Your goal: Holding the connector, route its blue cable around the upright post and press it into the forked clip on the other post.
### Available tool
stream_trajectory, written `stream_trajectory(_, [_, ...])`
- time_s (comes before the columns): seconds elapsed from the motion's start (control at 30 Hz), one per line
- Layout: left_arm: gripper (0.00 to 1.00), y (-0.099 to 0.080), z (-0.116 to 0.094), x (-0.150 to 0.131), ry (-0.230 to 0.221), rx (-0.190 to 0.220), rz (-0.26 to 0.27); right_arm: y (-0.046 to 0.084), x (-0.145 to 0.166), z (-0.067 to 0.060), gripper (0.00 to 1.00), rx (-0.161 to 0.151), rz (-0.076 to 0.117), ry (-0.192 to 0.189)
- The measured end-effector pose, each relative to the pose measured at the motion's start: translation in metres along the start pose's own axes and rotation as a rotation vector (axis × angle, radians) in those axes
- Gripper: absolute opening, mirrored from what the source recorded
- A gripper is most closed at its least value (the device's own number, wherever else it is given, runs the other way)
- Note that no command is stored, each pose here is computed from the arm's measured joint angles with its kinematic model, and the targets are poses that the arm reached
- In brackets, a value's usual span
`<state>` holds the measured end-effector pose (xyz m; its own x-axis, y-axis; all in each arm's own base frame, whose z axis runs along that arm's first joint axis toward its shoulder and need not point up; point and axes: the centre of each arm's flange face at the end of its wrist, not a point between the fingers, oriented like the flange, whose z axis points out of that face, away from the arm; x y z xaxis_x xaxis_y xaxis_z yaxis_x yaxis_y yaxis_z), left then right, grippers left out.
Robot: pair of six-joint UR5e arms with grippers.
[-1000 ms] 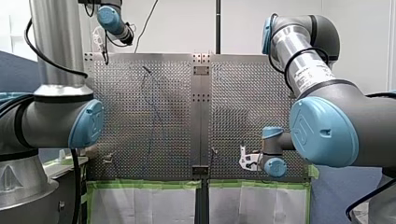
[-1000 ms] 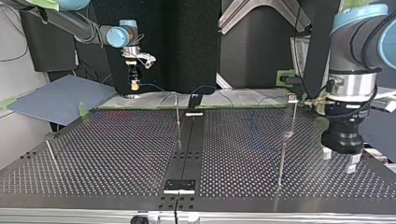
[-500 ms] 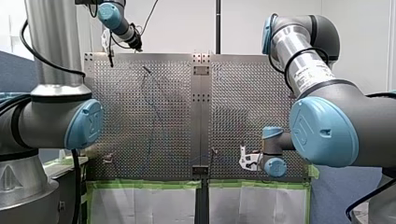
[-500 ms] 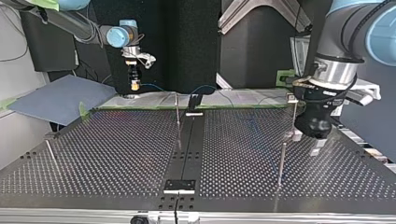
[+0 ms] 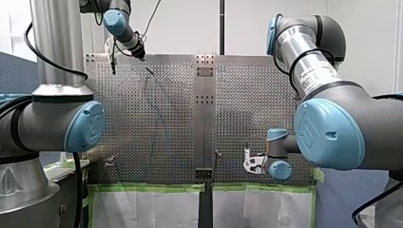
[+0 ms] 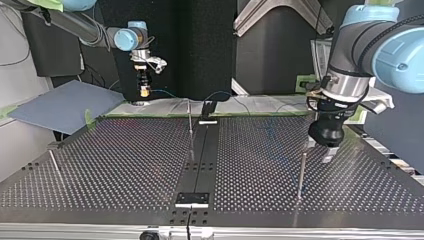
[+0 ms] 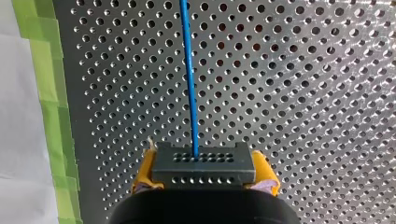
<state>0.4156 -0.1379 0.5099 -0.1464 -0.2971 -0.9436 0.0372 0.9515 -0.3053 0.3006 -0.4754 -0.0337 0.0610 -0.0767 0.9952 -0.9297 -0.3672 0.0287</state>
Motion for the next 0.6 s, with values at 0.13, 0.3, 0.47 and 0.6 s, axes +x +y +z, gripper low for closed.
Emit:
stream_trajectory(0.13, [1.00,0.0002,0.0001,0.0000,0.000,-0.001,-0.002,-0.0001,0.0000,0.0000,0.00,0.001,0.000,0.000])
stream_trajectory(0.3, [1.00,0.0019,0.0001,-0.0004,-0.004,-0.018,-0.004,0.0000,0.0001,0.0001,0.00,0.001,0.000,0.000])
stream_trajectory(0.47, [1.00,0.0055,-0.0013,-0.0002,-0.003,-0.055,-0.017,-0.0001,0.0000,0.0000,0.00,0.001,0.000,0.000])
stream_trajectory(0.6, [1.00,0.0092,-0.0043,0.0015,0.013,-0.094,-0.027,-0.0001,-0.0001,0.0000,0.00,0.001,0.000,-0.001])
